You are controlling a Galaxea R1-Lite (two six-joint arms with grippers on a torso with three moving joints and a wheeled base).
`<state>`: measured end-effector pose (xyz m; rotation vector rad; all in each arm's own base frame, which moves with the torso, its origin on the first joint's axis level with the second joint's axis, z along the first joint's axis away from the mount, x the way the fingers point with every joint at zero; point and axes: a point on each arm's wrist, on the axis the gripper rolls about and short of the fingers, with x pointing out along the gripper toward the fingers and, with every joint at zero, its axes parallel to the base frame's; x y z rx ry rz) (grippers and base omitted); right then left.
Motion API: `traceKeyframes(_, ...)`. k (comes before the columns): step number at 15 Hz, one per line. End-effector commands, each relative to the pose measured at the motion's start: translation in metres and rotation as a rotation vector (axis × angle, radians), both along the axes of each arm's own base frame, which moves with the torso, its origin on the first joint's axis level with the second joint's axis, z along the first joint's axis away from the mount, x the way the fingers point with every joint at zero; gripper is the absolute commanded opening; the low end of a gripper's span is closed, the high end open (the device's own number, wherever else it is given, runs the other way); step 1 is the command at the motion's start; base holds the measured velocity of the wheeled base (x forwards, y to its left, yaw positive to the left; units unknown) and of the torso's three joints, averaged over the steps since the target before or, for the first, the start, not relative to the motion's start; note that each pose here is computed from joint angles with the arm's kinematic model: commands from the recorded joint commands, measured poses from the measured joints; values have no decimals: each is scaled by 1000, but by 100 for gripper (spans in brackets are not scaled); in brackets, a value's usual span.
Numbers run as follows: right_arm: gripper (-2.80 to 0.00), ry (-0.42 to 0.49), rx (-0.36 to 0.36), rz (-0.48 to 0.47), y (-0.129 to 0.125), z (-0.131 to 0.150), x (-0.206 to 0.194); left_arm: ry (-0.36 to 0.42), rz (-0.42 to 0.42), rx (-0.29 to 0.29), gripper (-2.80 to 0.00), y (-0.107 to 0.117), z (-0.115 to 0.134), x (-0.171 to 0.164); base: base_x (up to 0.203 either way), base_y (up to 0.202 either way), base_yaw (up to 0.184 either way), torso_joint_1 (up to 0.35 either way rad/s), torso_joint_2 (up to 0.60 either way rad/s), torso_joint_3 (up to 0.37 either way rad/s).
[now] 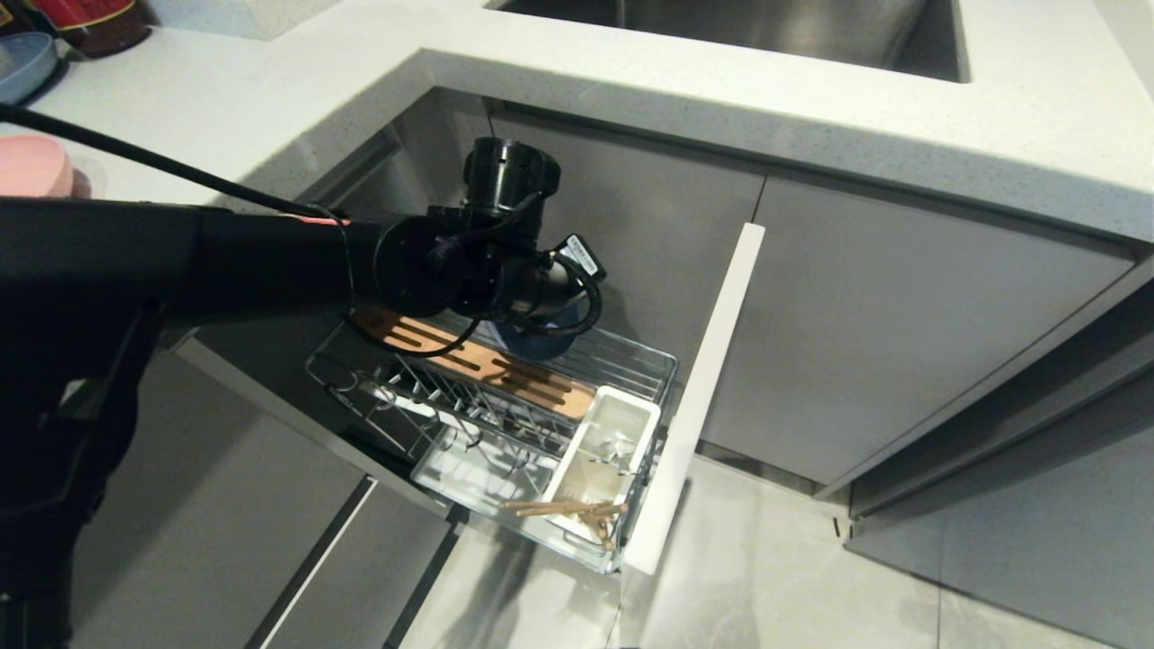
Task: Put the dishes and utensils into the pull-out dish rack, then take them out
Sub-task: Take the bowl out of the cupboard
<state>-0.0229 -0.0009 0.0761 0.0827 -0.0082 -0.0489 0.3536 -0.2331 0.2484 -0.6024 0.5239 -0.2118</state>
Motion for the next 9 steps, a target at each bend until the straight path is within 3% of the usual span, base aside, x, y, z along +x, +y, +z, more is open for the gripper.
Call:
traceKeyframes(1,-280,-5,0,0,0,0,0,-38,3,-29,-280,7,19,-10,0,0,0,0,0,0)
traceKeyframes(5,-280,-5,0,0,0,0,0,-71,-1,-51,-280,14,38,-23,0,0,0,0,0,0)
traceKeyframes(9,-280,-5,0,0,0,0,0,-167,-26,-116,-280,33,85,-70,0,0,0,0,0,0)
